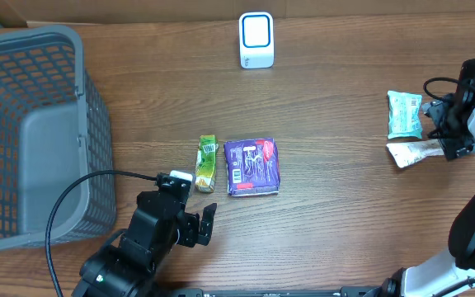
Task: Scan the item barcode
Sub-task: 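Carry the tube right and set it on the table's right side, then move the right gripper to the purple pack and grasp its edge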
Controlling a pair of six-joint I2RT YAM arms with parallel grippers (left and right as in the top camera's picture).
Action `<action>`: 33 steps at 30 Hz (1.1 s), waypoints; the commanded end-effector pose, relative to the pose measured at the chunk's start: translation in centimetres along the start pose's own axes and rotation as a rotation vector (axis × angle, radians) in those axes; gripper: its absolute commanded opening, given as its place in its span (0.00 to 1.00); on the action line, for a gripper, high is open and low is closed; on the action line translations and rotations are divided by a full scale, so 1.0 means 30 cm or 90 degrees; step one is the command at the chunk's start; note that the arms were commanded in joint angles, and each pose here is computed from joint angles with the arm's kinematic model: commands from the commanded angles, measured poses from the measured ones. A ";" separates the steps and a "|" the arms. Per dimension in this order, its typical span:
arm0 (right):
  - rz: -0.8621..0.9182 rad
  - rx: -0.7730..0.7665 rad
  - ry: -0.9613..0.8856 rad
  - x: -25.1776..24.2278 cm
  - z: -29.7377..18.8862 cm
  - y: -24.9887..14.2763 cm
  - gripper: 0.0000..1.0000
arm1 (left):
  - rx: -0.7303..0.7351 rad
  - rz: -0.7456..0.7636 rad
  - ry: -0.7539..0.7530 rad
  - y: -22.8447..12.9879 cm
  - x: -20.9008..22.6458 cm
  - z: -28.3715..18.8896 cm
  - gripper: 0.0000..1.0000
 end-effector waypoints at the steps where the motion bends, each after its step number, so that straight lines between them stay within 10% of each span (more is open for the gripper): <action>1: -0.104 0.020 0.084 0.061 -0.091 0.017 0.95 | -0.003 0.014 0.004 -0.001 0.000 0.001 1.00; 11: -0.351 0.102 0.295 0.254 -0.399 -0.094 0.96 | -0.003 0.014 0.004 -0.001 0.000 0.001 1.00; 33: -0.836 0.256 0.381 0.437 -0.290 -0.926 1.00 | -0.003 0.014 0.004 -0.001 0.000 0.001 1.00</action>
Point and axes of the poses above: each gripper's point midway between its finger pads, its own z axis out along the fingers, its own x axis along the line the jaws close on, y = z × x, the point moved 7 cm from there along -z, back along the fingers, and after that the axes turned 2 degrees about -z, right-handed, at the moved point
